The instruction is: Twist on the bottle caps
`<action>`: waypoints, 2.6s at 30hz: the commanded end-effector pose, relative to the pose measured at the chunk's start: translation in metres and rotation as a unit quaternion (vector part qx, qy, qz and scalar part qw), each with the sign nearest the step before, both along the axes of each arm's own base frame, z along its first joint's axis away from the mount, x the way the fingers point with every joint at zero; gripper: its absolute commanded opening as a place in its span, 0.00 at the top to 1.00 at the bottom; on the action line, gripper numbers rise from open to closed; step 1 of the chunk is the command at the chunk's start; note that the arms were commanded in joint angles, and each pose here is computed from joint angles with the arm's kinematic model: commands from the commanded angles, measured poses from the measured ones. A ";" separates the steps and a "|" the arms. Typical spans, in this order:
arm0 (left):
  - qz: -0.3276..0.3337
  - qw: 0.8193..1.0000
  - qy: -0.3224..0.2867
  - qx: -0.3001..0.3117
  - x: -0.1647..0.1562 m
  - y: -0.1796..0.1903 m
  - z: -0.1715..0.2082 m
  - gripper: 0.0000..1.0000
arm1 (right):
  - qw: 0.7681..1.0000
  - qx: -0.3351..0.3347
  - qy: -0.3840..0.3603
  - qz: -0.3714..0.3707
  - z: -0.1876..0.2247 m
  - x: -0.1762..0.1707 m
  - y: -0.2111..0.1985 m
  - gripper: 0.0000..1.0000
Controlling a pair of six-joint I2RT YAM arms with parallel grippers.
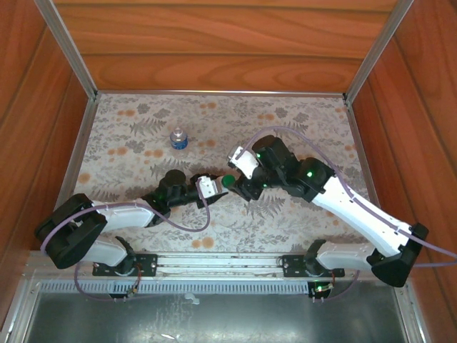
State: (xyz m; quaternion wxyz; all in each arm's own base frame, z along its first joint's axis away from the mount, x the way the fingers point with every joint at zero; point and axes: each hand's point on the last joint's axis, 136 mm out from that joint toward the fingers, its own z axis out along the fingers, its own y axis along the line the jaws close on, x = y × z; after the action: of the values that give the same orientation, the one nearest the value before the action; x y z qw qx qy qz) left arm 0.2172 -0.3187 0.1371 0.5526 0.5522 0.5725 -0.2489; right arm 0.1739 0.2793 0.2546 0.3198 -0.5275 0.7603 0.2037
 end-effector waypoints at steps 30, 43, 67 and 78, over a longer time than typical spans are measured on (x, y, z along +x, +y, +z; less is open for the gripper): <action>-0.035 0.999 -0.001 -0.015 -0.011 -0.007 0.008 0.48 | 0.982 -0.076 -0.072 0.155 -0.033 0.008 0.011 0.42; -0.036 0.999 0.000 -0.014 -0.012 -0.007 0.007 0.48 | 0.986 -0.065 -0.051 0.148 -0.037 0.009 0.017 0.53; -0.015 1.000 -0.001 -0.001 -0.003 -0.006 -0.001 0.49 | 0.965 -0.010 0.169 -0.200 -0.041 0.020 0.010 0.82; -0.011 1.000 0.003 -0.015 -0.001 -0.007 0.009 0.48 | 0.970 0.068 0.044 -0.228 0.000 0.045 -0.008 0.28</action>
State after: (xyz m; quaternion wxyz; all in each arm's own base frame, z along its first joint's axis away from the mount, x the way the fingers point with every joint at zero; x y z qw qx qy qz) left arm 0.2130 -0.3204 0.1282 0.5374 0.5597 0.5752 -0.2591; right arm 0.2063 0.2808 0.2358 0.2973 -0.3262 0.8718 0.2127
